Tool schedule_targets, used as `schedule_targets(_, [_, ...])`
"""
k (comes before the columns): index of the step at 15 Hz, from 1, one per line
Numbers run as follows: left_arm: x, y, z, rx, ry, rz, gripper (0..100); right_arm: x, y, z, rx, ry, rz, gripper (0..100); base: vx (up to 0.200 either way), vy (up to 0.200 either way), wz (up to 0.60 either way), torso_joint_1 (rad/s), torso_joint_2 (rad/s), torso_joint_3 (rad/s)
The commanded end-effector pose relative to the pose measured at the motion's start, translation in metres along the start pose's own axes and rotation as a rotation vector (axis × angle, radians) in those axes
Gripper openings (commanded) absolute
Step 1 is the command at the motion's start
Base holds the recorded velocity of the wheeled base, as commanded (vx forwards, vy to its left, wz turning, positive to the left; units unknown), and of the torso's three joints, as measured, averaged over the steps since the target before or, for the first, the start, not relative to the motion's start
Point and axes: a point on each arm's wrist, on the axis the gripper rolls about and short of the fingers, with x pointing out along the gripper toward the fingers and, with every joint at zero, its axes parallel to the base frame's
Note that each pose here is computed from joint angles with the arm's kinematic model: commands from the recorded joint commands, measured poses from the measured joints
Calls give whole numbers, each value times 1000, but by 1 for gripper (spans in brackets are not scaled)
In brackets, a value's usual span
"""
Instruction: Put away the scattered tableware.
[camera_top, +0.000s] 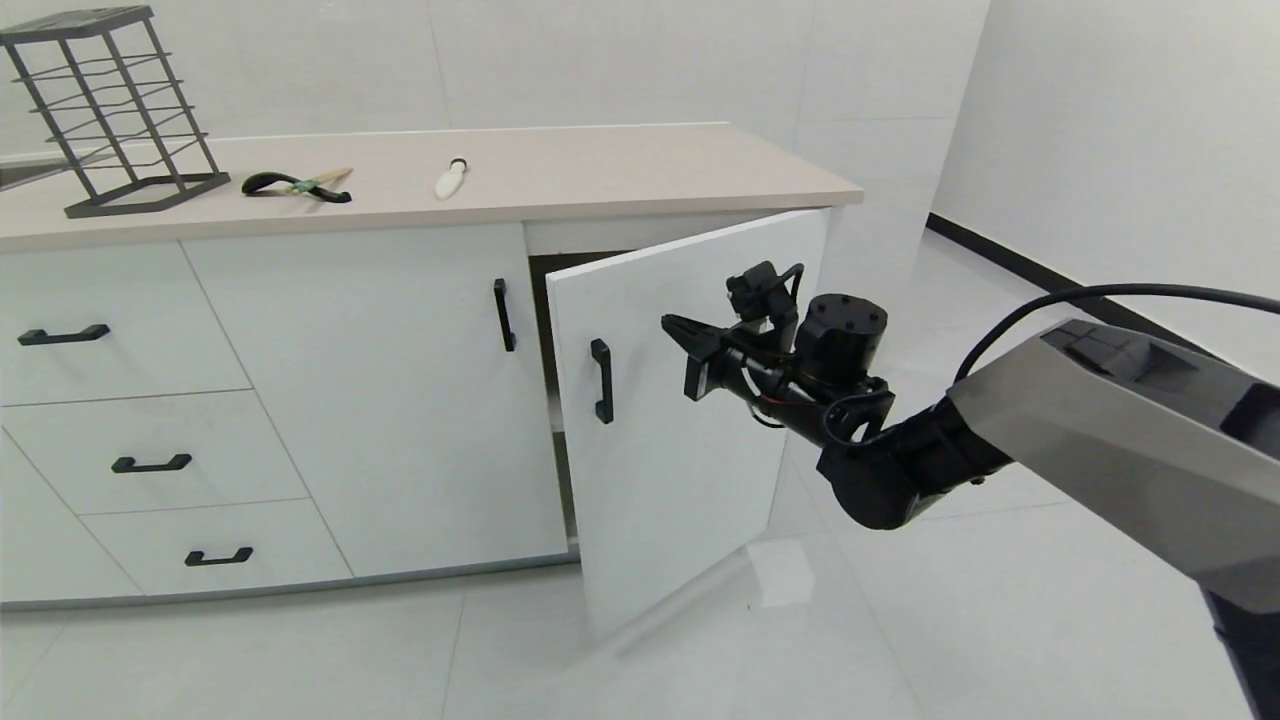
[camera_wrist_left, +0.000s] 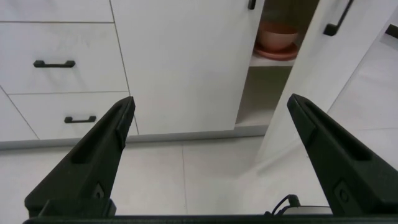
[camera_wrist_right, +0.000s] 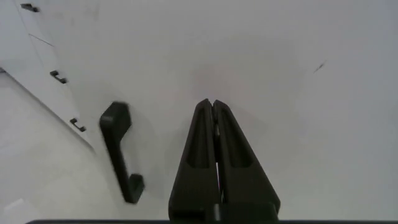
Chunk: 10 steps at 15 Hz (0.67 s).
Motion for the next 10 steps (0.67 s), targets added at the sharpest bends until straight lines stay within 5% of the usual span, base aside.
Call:
schedule_targets(1, [0,0,0,-1,2,0,100,-10,7,2,6,17,10,0,0,0,0,0,0,0])
schedule_targets(2, [0,0,0,-1,2,0,100,-34,25,20,10,29,35,0,0,0,0,0,0,0])
schedule_targets(5, [0,0,0,-1,2,0,100,-92,34,69,4,-2,24,0,0,0,0,0,0,0])
schedule_targets(10, [0,0,0,-1,2,0,100,-291,48,130,-61,-134,-154,0,0,0,0,0,0,0])
